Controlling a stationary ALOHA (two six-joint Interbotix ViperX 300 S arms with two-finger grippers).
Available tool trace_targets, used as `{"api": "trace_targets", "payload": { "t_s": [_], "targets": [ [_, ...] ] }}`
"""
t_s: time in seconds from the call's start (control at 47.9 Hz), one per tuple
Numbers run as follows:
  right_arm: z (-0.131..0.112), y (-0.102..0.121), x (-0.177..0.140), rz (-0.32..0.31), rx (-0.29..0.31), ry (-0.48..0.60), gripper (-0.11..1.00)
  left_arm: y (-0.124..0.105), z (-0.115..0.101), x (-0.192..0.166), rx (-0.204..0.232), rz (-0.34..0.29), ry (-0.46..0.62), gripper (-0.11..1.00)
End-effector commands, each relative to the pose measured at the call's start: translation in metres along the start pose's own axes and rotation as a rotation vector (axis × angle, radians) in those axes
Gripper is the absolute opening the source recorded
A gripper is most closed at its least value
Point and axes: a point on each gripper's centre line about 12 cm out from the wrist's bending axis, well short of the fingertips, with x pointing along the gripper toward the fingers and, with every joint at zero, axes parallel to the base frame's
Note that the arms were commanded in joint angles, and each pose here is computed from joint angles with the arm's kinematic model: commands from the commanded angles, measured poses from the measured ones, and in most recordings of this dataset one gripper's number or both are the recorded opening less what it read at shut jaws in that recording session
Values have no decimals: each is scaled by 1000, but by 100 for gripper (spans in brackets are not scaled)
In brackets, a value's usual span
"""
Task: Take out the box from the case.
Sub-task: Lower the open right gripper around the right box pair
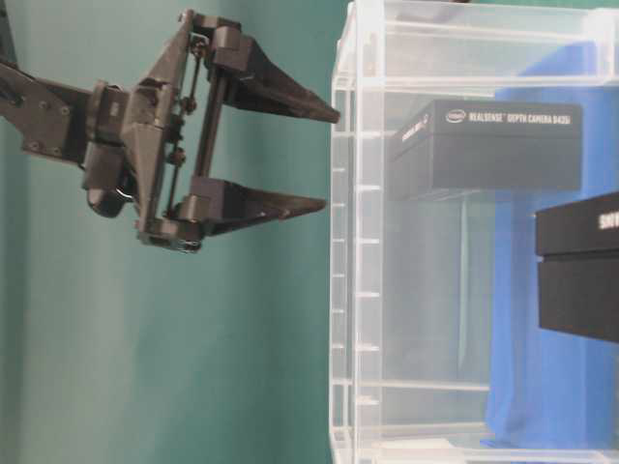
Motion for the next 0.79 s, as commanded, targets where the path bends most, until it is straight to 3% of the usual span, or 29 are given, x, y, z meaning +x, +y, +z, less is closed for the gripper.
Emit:
{"api": "trace_targets", "payload": {
  "t_s": [0.0, 0.251, 0.772],
  "targets": [
    [1, 4, -7, 26, 0, -10, 91, -1, 1, -6, -1, -21, -9, 96],
    [0, -1, 8, -9, 1, -17, 91, -1, 1, -6, 1, -21, -9, 96],
    [3, -12, 31, 11, 31, -24, 91, -1, 0, -5, 1, -20, -9, 96]
  ]
}}
